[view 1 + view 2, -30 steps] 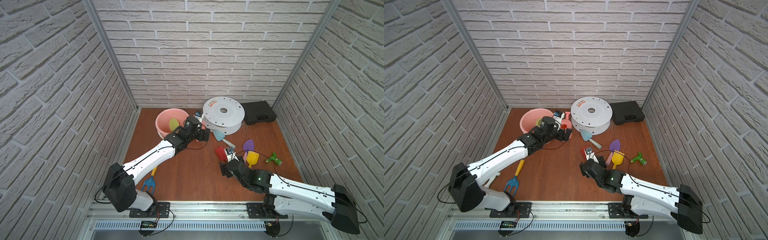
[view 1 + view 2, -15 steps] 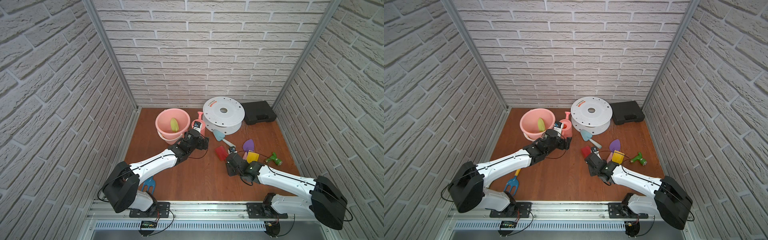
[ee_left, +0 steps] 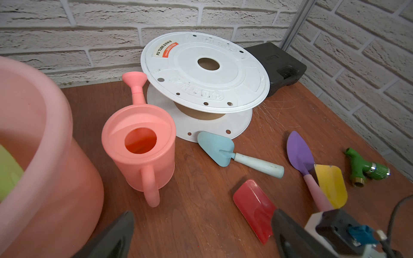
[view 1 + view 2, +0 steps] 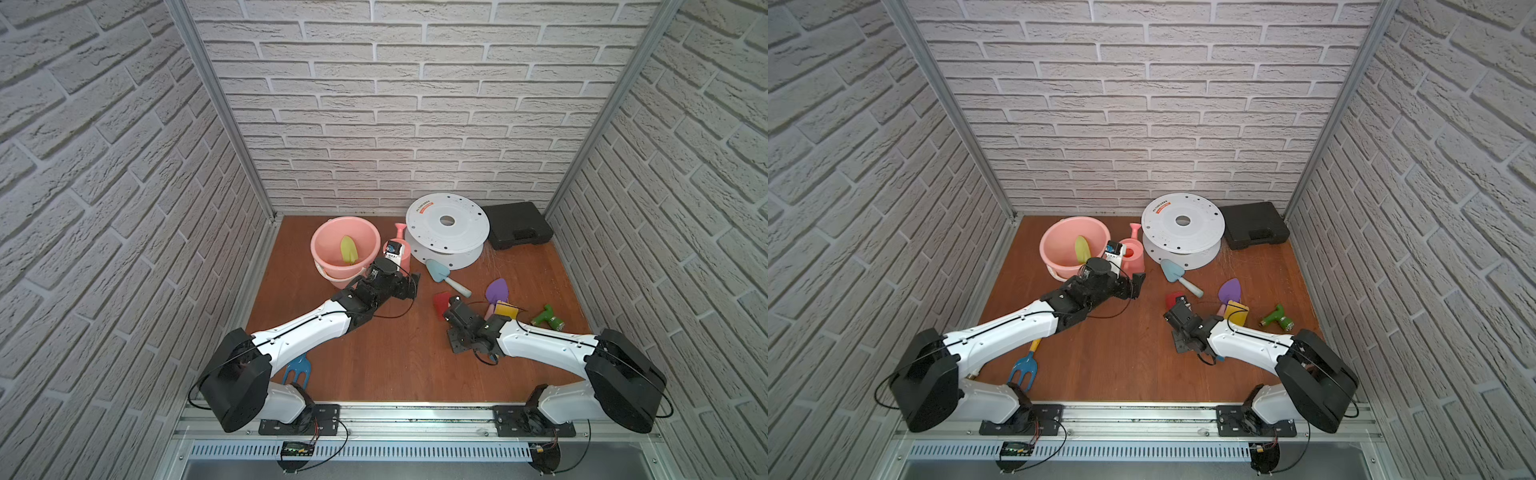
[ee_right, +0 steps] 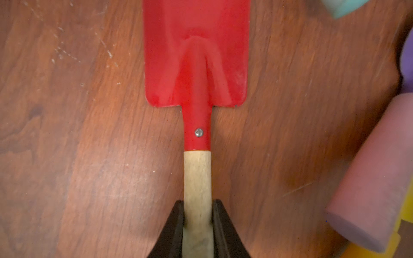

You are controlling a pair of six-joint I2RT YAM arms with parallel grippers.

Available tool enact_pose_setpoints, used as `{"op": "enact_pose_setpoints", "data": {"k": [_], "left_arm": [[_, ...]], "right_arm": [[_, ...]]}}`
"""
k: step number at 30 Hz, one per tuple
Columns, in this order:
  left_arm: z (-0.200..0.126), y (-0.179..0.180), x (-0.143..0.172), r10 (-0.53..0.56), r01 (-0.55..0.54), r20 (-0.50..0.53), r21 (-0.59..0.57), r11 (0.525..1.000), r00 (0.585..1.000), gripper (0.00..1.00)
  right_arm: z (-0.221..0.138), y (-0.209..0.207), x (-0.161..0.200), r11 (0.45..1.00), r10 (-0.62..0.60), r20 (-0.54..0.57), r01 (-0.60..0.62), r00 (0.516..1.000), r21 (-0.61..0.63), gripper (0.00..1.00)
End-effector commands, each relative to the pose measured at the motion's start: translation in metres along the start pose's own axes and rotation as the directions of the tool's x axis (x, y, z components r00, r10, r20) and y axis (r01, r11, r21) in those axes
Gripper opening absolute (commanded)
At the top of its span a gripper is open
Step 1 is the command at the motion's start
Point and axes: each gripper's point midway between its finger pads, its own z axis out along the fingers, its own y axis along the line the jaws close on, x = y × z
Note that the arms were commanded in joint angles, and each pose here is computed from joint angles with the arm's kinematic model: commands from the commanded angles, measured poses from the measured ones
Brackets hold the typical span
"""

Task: Organize the gardening tools
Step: Pick up the gardening tool from the center of the board.

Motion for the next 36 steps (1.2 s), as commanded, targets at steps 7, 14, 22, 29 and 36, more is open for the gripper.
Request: {"op": "enact_pose_setpoints", "data": {"k": [7,14,22,29,36], "left_arm": [[-0.006,-0.021,-0.02,-0.123,0.12,0.012,0.136,0.983,0.992,0.9],[0.0,-0.037,-0.02,-0.264,0.276,-0.08,0.268,0.923,0.961,0.66],[0.01,-0.043,-0.012,-0.275,0.304,-0.14,0.283,0.91,0.951,0.5],[0.024,-0.055,0.0,-0.258,0.304,-0.183,0.305,0.902,0.949,0.3],[0.027,-0.062,-0.001,-0.254,0.302,-0.18,0.332,0.893,0.95,0.0]], "right_arm": [[-0.047,0.033,-0.037,0.993,-0.059,0.265,0.084,0.963,-0.087,0.03],[-0.084,0.05,-0.066,0.987,-0.023,0.448,0.093,0.894,-0.135,0.03],[-0.1,0.049,-0.073,0.984,-0.002,0.518,0.092,0.855,-0.149,0.03],[-0.103,0.049,-0.072,0.983,0.003,0.525,0.095,0.851,-0.16,0.03],[-0.104,0.051,-0.072,0.98,0.006,0.532,0.101,0.847,-0.173,0.03]]}}
